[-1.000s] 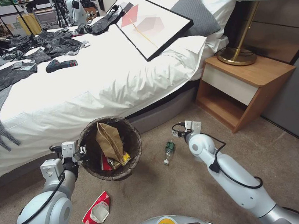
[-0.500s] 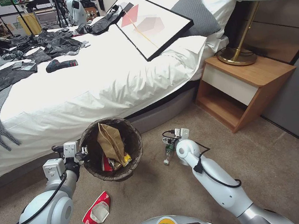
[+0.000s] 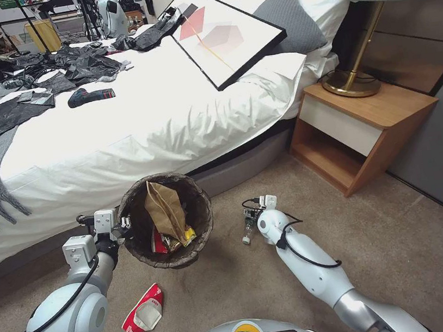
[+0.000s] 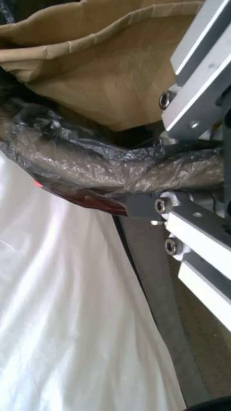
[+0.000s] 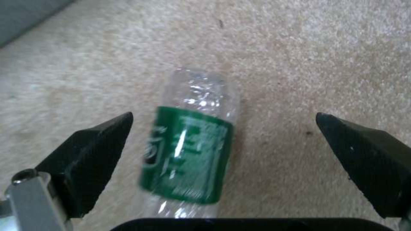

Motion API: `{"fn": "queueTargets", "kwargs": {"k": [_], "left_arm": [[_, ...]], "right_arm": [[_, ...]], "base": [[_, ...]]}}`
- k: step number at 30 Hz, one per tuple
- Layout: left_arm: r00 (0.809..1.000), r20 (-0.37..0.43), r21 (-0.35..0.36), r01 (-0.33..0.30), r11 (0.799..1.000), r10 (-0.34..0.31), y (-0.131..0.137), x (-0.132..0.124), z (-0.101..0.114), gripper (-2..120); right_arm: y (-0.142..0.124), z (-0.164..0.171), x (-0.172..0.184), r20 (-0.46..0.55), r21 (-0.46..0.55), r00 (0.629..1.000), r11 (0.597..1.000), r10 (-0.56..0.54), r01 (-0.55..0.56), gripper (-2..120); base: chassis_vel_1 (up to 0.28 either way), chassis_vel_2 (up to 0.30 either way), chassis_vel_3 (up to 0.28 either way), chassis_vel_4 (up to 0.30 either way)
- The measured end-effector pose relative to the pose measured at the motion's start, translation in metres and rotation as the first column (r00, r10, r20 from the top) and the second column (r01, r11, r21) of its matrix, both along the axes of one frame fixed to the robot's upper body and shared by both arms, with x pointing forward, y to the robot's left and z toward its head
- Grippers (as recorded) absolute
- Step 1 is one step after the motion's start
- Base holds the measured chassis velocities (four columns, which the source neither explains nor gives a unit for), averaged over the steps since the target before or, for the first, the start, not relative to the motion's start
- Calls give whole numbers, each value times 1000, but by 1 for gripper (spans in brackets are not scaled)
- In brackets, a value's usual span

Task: Pick up the trash bin, then pick up the garbage from the floor and place it into the trash bin.

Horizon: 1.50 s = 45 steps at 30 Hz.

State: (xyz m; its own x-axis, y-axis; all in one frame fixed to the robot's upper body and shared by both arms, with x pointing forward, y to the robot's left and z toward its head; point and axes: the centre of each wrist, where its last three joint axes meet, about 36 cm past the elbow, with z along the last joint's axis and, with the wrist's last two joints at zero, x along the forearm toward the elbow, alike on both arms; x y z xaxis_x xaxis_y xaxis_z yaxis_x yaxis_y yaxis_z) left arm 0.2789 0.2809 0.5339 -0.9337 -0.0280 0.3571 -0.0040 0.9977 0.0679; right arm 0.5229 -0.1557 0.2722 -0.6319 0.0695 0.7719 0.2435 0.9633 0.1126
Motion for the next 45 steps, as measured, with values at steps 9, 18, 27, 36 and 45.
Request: {"fn": "queueTargets", "kwargs": {"k": [9, 18, 27, 36, 45], "left_arm": [[1000, 2, -1, -2, 1000, 2, 0, 0, 0, 0], [1000, 1, -4, 2, 1000, -2, 1, 2, -1, 0], [1000, -2, -6, 0, 1000, 0, 2, 4, -3, 0], [1000, -4, -10, 2, 1000, -2, 1, 5, -4, 0], [1000, -4, -9, 2, 1000, -2, 1, 5, -4, 0]], "right_arm": [[8, -11, 22, -4, -3, 1000, 1000, -11, 11, 100], [27, -23, 12, -36, 12, 999, 1000, -1, 2, 100], [23, -45, 2, -70, -12, 997, 1000, -16, 15, 100], [18, -61, 1, -92, -38, 996, 999, -15, 12, 100], [24, -67, -2, -111, -37, 994, 999, 8, -13, 99]], "base": [[0, 0, 0, 0], [0, 0, 0, 0], [0, 0, 0, 0], [0, 0, 0, 0], [0, 0, 0, 0]]}}
